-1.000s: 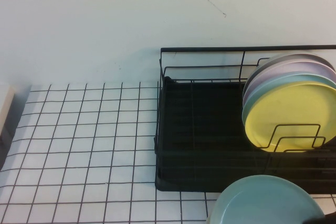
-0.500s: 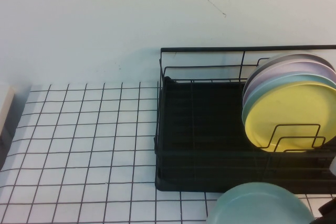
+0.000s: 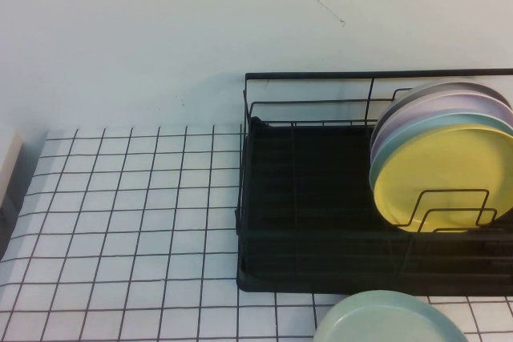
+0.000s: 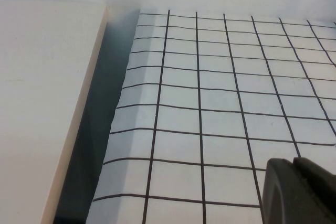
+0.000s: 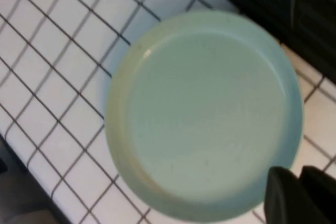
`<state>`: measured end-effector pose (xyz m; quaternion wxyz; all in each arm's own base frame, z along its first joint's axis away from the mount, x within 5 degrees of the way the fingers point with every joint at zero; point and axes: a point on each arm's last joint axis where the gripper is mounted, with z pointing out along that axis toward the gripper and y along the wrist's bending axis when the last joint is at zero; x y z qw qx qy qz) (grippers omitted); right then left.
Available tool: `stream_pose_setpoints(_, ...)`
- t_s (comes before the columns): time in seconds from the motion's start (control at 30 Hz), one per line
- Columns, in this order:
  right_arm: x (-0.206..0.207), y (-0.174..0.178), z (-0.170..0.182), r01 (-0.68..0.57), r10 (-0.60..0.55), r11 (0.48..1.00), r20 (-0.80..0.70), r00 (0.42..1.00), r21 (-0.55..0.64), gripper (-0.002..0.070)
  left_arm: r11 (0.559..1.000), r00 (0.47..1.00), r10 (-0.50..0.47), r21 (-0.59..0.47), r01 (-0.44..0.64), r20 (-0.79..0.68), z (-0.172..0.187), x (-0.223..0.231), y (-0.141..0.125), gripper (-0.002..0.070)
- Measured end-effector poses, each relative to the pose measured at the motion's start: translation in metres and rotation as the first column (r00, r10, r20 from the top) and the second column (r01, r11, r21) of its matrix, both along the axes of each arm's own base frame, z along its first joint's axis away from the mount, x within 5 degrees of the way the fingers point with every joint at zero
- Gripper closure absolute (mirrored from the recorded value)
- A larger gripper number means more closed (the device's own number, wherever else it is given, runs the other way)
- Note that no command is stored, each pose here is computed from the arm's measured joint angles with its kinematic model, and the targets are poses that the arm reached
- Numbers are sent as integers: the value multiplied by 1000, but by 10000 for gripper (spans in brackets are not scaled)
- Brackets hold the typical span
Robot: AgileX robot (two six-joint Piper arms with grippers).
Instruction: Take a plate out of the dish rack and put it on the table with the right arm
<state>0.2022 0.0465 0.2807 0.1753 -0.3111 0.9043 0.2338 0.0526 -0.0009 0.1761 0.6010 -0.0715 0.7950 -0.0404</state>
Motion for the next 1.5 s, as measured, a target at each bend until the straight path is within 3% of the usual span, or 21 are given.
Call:
stream_pose_setpoints(0.17,-38,6,40,9,-31,997,286,958,80,668,1000,1000,0,0,0,0,0,0,0,678)
stream_pose_setpoints(0.3,-81,7,71,27,-94,991,527,844,133,676,1000,1000,0,0,0,0,0,0,0,678)
stream_pose_setpoints(0.43,-116,6,84,34,-139,985,675,725,167,678,1000,1000,0,0,0,0,0,0,0,678)
stream_pose_setpoints(0.6,-136,7,82,24,-146,984,720,679,176,678,1000,1000,0,0,0,0,0,0,0,678)
stream_pose_setpoints(0.97,-146,13,79,-49,-113,975,672,732,216,678,1000,1000,0,0,0,0,0,0,0,678)
stream_pose_setpoints(1.1,-144,8,76,-6,-98,989,685,722,148,678,1000,1000,0,0,0,0,0,0,0,678)
stream_pose_setpoints(1.3,-133,-6,78,117,-79,993,788,610,9,678,1000,1000,0,0,0,0,0,0,0,678)
stream_pose_setpoints(1.5,-127,-16,70,234,-146,972,857,494,30,678,1000,1000,0,0,0,0,0,0,0,678)
